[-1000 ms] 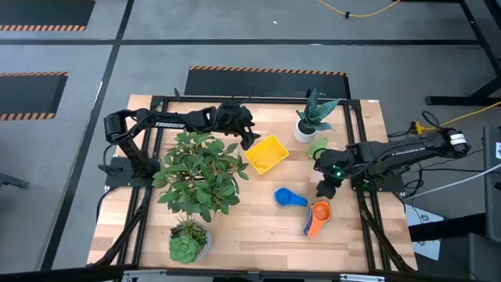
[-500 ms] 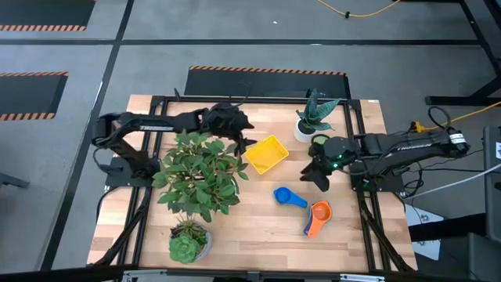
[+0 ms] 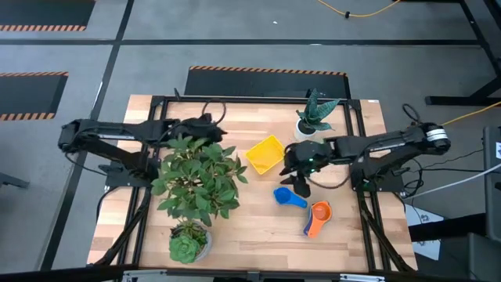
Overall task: Nest measuring cups in basket
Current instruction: Stack the blue measuring cup on top of the orange measuring cup
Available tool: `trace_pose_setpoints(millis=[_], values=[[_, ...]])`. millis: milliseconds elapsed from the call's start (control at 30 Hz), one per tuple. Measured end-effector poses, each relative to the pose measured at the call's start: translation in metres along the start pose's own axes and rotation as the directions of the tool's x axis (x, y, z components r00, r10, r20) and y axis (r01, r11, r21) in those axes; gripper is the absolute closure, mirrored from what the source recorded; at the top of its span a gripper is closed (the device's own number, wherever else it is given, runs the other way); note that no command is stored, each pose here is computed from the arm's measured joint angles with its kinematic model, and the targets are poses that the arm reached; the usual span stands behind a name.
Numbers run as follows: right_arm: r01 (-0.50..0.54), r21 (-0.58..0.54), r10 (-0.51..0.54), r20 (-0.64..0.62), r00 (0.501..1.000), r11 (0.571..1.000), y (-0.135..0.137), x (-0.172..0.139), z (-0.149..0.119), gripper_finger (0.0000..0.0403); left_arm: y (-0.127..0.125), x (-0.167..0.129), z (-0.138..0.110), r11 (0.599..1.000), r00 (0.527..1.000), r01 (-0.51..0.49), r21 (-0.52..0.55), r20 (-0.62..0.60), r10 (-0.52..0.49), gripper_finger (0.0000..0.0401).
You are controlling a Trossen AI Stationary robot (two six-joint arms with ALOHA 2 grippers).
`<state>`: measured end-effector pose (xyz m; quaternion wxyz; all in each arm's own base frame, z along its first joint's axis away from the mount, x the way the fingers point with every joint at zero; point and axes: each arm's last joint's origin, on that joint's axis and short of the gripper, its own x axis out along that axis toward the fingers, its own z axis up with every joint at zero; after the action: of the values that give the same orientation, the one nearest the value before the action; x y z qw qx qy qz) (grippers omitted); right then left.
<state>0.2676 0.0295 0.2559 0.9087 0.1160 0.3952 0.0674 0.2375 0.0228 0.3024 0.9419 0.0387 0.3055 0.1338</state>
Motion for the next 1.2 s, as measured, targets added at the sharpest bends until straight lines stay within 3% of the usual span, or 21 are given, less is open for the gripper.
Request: trace_pose_setpoints(millis=[233, 467, 800, 1200], values=[[0.015, -0.156, -0.052, -0.237, 0.970, 0.988, -0.003, 0.032, 0.008, 0.0239, -0.013, -0.009, -0.043, 0.998, 0.999, 0.049, -0.035, -0.016, -0.050, 0.0111], [-0.011, -0.231, -0.073, -0.352, 0.933, 0.973, -0.011, 0.067, -0.001, 0.0239, -0.017, -0.004, -0.071, 0.996, 0.998, 0.062, -0.056, -0.019, -0.063, 0.0111], [-0.037, -0.226, -0.072, -0.455, 0.888, 0.974, -0.019, 0.098, -0.016, 0.0239, -0.019, 0.002, -0.081, 0.997, 0.998, 0.058, -0.056, -0.023, -0.059, 0.0111], [-0.047, -0.219, -0.066, -0.480, 0.875, 0.975, -0.023, 0.115, -0.024, 0.0239, -0.019, 0.002, -0.081, 0.997, 0.998, 0.058, -0.058, -0.020, -0.059, 0.0111]])
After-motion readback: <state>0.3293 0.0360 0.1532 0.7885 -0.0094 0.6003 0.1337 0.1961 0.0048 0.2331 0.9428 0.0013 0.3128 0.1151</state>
